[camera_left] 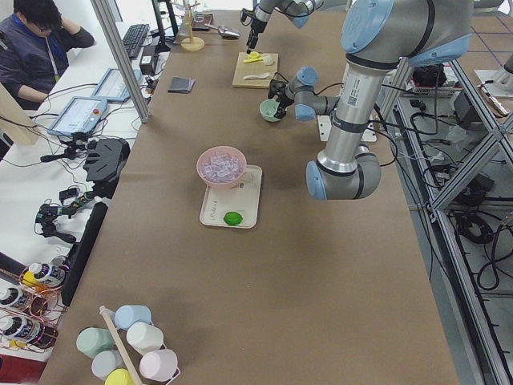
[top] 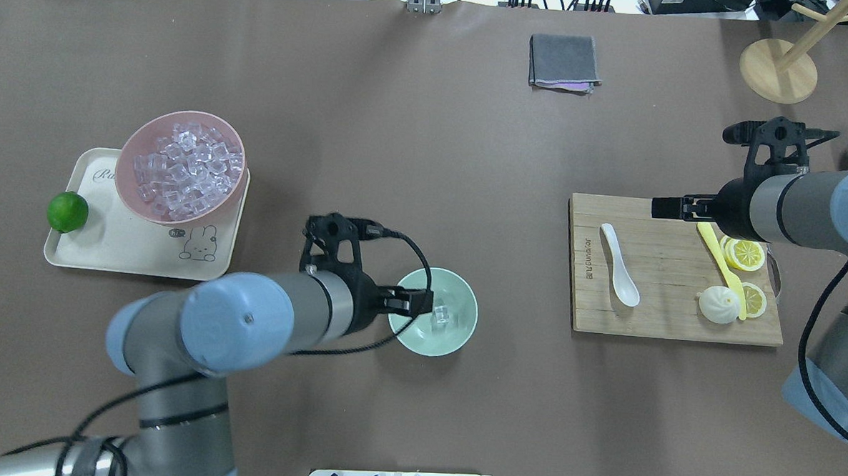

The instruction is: Put spoon and ice into bowl

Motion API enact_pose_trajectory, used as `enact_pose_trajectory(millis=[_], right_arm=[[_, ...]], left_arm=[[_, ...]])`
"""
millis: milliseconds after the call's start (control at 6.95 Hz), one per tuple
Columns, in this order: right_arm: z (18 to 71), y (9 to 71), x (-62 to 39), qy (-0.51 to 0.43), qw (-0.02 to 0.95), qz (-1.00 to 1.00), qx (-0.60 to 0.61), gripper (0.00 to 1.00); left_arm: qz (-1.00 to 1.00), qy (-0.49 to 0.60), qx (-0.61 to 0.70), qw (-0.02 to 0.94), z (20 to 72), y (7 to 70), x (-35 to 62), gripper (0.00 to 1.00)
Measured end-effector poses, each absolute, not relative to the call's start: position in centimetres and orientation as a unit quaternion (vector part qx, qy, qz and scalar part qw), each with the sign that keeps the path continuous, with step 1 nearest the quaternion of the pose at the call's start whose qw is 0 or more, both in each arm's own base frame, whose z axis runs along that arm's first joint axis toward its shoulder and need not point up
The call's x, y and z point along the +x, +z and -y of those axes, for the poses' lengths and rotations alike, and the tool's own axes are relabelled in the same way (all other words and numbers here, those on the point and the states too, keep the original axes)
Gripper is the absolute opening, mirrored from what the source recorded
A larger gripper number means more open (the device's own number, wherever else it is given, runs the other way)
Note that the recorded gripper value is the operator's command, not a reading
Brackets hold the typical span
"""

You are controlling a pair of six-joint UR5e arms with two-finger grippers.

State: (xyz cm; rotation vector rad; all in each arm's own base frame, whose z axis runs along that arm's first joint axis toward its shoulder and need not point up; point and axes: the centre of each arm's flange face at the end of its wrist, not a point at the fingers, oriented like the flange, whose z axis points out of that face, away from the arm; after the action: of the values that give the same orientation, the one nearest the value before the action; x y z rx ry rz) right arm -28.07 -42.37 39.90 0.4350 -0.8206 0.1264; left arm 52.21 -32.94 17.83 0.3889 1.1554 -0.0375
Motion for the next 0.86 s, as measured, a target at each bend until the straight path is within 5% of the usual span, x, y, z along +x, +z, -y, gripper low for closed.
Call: enact_pose_trajectory(millis=[432,863], right_arm=[[42.5,41.1,-30.1,0.053,0.899,0.381,0.210,1.00],[41.3,41.8,-34.2,0.029,0.903,0.368,0.221,0.91]], left_arm=[[-0.398,0.077,0.170,0.898,45.2,27.1,34.6,0.98],[-0.293,0.189,0.187,0.918,50.7,41.7,12.4,0.98]])
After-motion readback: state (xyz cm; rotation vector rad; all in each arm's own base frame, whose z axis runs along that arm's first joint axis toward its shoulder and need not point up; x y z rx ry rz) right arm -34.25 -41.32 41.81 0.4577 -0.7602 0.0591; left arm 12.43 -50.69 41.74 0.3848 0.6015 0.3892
